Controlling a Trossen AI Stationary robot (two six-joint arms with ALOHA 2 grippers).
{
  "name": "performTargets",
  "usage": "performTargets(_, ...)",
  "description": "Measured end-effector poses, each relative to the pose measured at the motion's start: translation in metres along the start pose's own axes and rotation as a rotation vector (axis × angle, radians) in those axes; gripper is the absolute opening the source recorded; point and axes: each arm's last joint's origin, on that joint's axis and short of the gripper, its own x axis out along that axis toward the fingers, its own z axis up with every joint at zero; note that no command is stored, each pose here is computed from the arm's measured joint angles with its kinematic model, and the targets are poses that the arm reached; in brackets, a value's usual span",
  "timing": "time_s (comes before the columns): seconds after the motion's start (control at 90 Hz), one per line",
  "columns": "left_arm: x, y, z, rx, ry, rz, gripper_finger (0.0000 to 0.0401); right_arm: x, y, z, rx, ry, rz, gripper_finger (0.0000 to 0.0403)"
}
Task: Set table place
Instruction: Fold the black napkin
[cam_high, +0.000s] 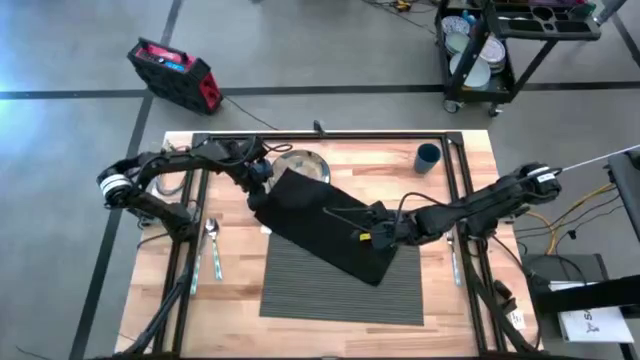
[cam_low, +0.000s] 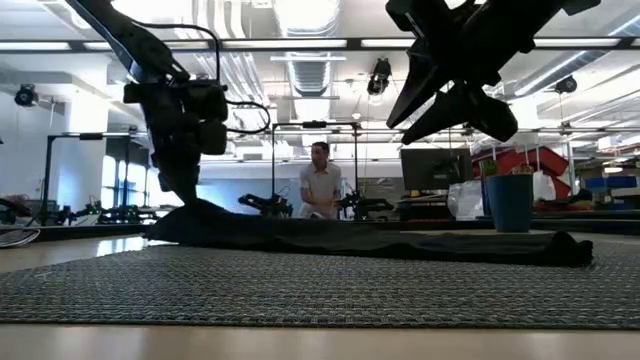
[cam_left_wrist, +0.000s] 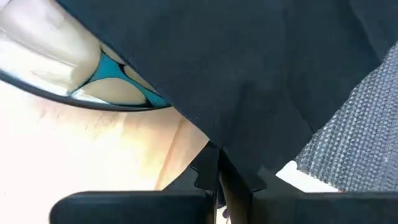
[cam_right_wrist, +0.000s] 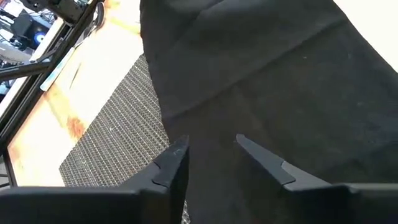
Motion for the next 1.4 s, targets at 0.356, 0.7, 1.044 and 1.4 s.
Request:
performTargets(0.356,0.0,-0.001,0.001,-0.002,-0.013,-0.032,0.0,0.009,-0.012,0.02,0.015,0.001,-0.037,0.0099)
performTargets(0.7,0.0,-0.001,0.001,-0.022,-0.014,-0.032,0.0,0.02,-0.065,0.053,-0.033,0.242,-0.248,0.0117)
performTargets(1.044,-0.011,-0.004,0.002,0.005,-0.07,0.006,0.0065,0.013,-0.08,0.049,-0.077,0.375,-0.321,0.0153)
performTargets(1.4,-0.012,-0.003,0.003,0.001,-0.07,0.041,0.0135,0.013,-0.079,0.05,-0.084,0.37,-0.312,0.0148)
